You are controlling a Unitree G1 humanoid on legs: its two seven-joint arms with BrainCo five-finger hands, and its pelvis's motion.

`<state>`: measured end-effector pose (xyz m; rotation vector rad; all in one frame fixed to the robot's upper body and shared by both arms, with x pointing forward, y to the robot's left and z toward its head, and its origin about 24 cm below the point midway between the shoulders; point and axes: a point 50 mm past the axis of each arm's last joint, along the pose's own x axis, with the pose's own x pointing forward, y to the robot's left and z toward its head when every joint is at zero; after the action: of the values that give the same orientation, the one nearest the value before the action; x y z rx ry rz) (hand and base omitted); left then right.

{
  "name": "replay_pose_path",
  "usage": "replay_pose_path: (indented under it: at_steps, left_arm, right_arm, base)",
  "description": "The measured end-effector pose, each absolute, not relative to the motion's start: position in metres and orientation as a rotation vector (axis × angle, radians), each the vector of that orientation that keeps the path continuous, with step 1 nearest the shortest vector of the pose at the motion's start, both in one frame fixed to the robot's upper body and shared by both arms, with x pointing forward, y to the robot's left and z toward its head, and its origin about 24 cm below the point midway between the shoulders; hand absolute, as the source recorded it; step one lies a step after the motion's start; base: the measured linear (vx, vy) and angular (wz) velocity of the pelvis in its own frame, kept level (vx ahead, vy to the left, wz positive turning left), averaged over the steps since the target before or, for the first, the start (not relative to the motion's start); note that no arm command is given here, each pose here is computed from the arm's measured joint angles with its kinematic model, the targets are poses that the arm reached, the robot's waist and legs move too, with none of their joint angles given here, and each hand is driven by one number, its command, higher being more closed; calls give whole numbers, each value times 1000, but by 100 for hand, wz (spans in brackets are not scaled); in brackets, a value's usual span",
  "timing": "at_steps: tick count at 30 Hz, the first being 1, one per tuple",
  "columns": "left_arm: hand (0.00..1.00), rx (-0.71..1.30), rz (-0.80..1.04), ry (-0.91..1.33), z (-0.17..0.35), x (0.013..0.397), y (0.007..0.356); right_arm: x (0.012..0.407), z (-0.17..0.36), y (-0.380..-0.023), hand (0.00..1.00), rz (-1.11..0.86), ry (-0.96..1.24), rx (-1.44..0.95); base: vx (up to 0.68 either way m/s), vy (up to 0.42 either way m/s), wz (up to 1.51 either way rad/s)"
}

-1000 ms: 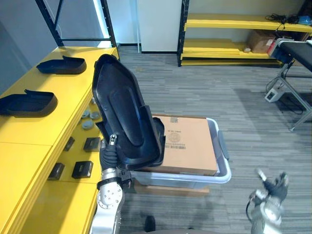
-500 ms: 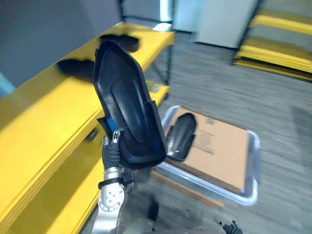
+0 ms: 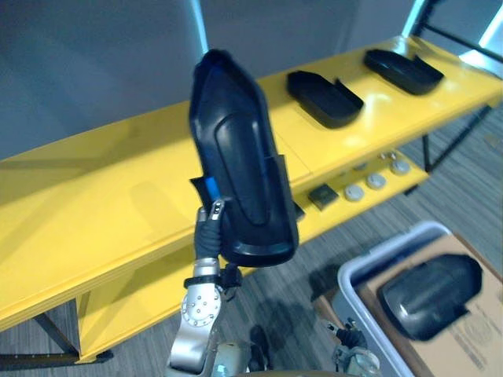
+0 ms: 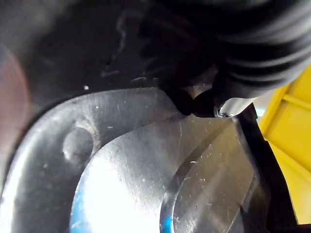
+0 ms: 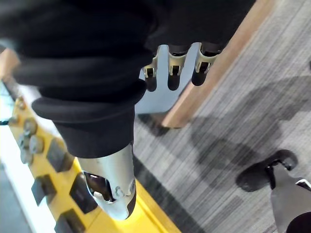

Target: Walk over and take plastic housings, then place them on the shelf

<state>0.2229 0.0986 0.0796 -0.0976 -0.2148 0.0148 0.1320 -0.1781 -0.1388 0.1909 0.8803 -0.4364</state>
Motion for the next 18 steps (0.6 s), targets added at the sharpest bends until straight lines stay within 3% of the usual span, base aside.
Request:
replay_pose_path:
  at_steps: [8,18]
  left_arm:
    - [100,-80,-23,-170,70,223,90]
    - [100,-96,14,-125,60,213,93]
  right_arm:
    - [129,-140,-173,0,-404,892,167]
    - [123,-142,-167,0,-370,913,142]
  base:
    - [226,-26,81]
    - [193,-246,17]
